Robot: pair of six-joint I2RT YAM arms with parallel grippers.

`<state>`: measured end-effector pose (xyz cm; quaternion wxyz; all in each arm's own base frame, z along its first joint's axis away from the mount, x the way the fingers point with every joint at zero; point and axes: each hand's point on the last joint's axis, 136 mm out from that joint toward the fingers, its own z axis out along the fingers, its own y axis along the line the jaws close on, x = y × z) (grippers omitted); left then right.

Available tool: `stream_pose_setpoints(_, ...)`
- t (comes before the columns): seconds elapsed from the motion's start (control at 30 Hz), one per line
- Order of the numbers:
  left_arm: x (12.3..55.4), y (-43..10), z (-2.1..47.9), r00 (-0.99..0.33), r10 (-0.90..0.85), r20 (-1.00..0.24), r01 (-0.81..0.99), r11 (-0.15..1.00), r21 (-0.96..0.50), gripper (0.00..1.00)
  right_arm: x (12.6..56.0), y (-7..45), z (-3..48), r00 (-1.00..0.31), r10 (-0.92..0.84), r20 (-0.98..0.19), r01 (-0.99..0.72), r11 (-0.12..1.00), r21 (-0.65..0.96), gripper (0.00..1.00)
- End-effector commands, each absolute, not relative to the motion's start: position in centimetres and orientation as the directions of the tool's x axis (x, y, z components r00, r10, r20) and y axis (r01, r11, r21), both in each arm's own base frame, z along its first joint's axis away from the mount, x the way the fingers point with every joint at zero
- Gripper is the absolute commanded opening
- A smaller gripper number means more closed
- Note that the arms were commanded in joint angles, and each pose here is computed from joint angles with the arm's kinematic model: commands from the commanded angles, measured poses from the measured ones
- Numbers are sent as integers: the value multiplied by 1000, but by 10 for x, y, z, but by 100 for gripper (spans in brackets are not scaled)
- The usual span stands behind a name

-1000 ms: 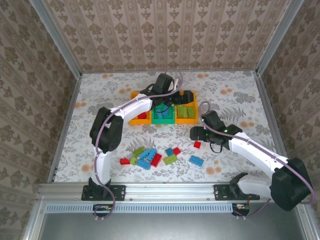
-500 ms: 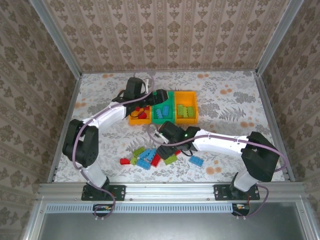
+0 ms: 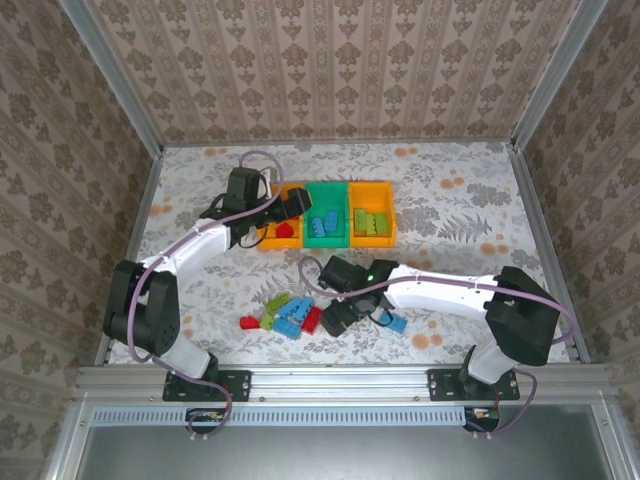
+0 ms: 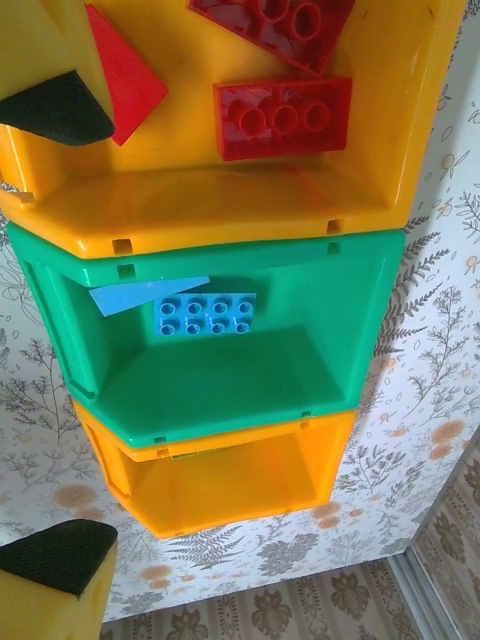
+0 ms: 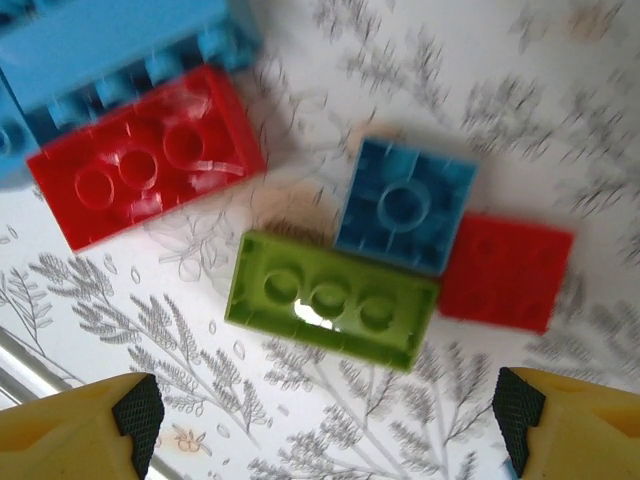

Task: Sort the legos into containers by color

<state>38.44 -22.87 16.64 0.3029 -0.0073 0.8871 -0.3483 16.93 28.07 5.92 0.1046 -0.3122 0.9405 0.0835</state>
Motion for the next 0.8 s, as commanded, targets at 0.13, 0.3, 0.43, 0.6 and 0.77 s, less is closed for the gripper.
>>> stream_pose_setpoints(0.13, 377, -225, 164, -812, -200, -548, 217, 767, -604, 100, 154, 275, 47, -894, -405, -192, -420, 906, 44, 91)
stream_pose_setpoints(0.3, 374, -225, 160, -819, -197, -538, 216, 763, -609, 100, 157, 277, 37, -903, -396, -168, -404, 915, 14, 91)
stream_pose_setpoints(0.43, 373, -222, 161, -815, -201, -544, 215, 766, -605, 100, 158, 276, 26, -910, -394, -133, -394, 919, -25, 92)
stream_pose_setpoints(0.6, 372, -216, 161, -811, -207, -547, 206, 775, -598, 100, 168, 283, 15, -909, -391, -144, -391, 920, -29, 92)
stream_pose_setpoints(0.77, 369, -212, 160, -810, -210, -548, 199, 780, -593, 100, 182, 284, 6, -912, -381, -150, -383, 924, -22, 88)
